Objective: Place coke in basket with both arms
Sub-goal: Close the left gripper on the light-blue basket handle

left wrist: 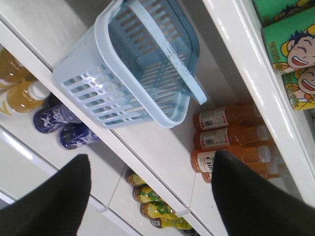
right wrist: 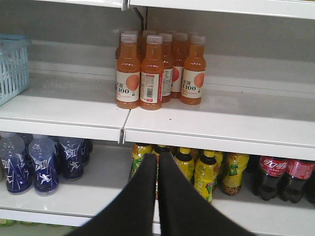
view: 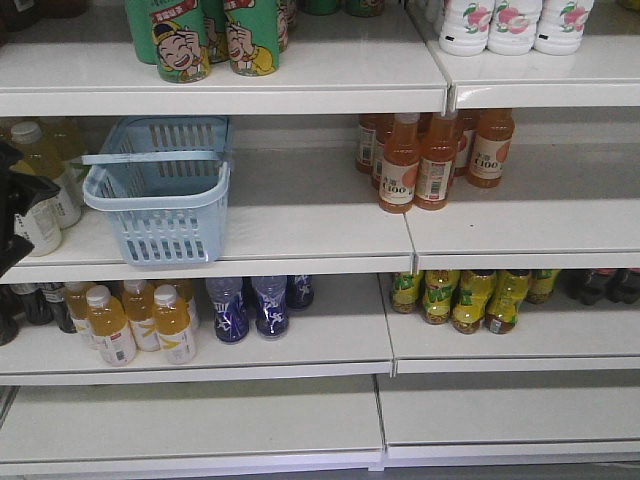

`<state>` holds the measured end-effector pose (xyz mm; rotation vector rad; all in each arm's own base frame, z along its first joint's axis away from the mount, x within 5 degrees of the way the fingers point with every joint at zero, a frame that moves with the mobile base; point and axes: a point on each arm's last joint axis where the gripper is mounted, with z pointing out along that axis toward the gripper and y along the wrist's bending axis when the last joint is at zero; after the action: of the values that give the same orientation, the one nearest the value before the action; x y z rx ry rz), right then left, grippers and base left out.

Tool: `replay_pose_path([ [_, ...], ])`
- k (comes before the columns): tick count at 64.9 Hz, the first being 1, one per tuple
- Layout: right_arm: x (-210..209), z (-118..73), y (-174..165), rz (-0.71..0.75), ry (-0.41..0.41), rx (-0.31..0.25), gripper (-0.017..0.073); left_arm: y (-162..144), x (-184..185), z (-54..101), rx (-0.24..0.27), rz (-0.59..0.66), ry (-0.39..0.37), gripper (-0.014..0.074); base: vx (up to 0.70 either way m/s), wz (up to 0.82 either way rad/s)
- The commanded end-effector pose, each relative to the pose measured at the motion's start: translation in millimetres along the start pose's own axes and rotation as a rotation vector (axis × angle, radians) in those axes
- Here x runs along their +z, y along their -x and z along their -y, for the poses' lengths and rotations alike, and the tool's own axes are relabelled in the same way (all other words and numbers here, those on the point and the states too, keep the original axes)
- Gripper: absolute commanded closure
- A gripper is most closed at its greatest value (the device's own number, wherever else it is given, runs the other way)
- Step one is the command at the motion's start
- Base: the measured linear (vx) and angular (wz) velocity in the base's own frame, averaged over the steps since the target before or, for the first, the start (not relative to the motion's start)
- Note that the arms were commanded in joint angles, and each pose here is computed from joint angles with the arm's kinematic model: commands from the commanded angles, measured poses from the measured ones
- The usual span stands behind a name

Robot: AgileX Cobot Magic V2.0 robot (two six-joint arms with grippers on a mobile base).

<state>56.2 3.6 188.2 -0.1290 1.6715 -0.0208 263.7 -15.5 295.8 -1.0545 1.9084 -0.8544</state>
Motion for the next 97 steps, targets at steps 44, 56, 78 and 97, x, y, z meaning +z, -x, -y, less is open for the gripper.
replay_pose_path([
  [44,-0.7,0.6,5.0,0.080,-0.009,-0.006,0.0561,22.3,127.3,45.4,-0.164,-0.191,-0.232,0.0092,0.00,0.00],
  [56,-0.7,0.6,5.0,0.080,-0.009,-0.006,0.0561,30.4,141.2,53.5,-0.165,-0.172,-0.247,0.0092,0.00,0.00],
  [78,-0.7,0.6,5.0,0.080,-0.009,-0.006,0.0561,34.6,157.7,45.5,-0.226,-0.148,-0.203,0.0092,0.00,0.00],
  [97,-0.7,0.6,5.0,0.080,-0.009,-0.006,0.0561,38.0,177.3,53.2,-0.190,-0.179,-0.248,0.0092,0.00,0.00],
])
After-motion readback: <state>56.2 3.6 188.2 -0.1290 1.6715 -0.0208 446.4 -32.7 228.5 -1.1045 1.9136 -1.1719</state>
